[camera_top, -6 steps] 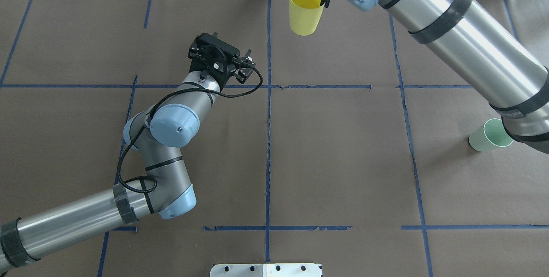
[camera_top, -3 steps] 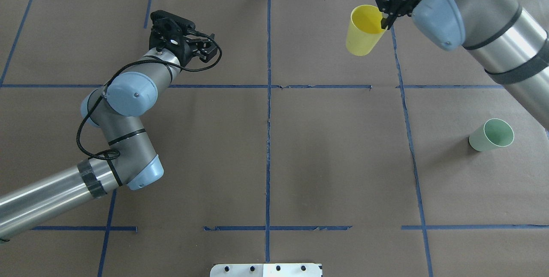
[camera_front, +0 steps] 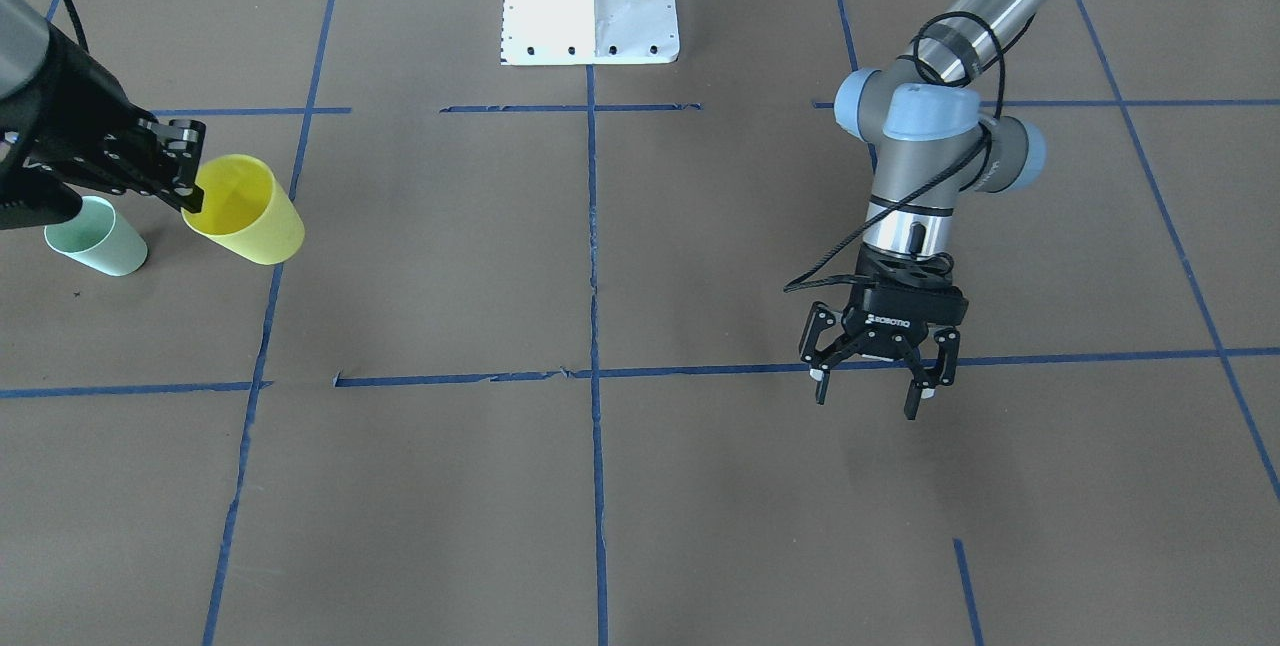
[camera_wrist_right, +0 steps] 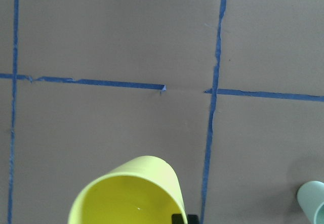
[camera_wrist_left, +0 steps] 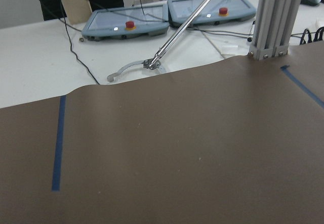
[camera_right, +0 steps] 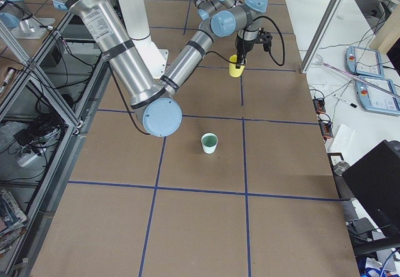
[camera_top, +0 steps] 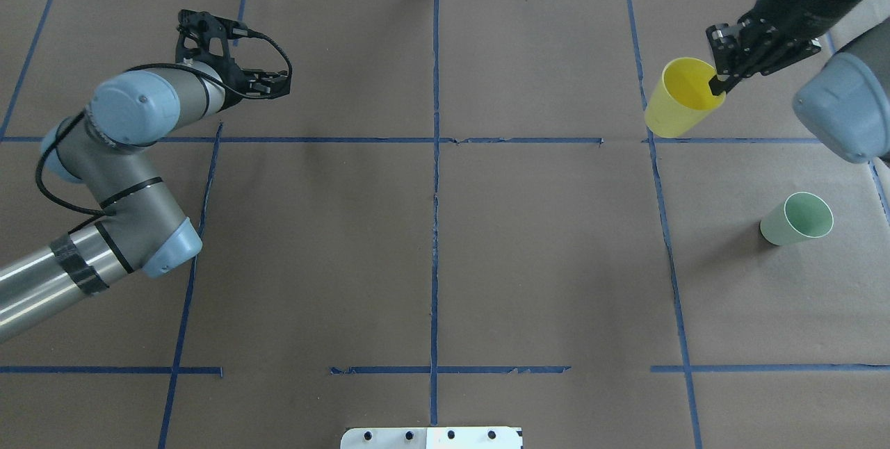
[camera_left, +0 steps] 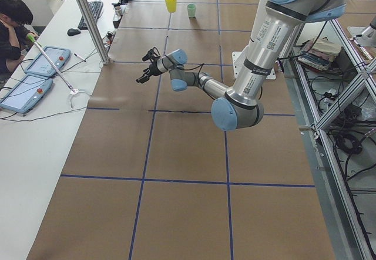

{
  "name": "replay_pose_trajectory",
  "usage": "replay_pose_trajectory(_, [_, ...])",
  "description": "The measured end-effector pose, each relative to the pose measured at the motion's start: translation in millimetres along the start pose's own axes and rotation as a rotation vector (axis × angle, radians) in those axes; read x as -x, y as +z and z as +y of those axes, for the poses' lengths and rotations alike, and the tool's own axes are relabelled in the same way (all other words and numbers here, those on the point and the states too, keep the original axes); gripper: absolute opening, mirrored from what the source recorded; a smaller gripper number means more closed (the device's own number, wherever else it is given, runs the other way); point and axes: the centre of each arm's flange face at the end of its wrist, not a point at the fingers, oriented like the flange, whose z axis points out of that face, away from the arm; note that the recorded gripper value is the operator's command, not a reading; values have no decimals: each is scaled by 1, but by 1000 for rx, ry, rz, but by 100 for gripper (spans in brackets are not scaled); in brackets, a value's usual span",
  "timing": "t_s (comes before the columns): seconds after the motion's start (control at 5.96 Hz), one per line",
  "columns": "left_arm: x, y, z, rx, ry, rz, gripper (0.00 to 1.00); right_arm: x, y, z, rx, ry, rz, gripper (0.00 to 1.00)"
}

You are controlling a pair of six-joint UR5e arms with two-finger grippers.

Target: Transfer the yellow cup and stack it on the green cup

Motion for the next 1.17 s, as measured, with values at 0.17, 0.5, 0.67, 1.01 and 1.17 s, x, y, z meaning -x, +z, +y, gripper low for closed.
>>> replay_pose_trajectory(0.17, [18, -26, -18, 160, -43, -24, 100, -31, 10, 25, 19, -56, 13, 0])
replay_pose_trajectory(0.5, [25, -79, -22, 371, -102, -70, 100, -100, 35, 56, 72, -167, 71, 0])
replay_pose_trajectory(0.67, [28, -93, -13, 422, -113, -56, 100, -136, 45, 62, 102, -203, 97, 0])
replay_pose_trajectory(1.01, [28, -101, -10, 437, -120, -43, 100, -191, 70, 63, 102, -238, 103, 0])
replay_pose_trajectory(1.17, [26, -104, -11, 434, -122, -39, 100, -217, 89, 62, 87, -250, 98, 0])
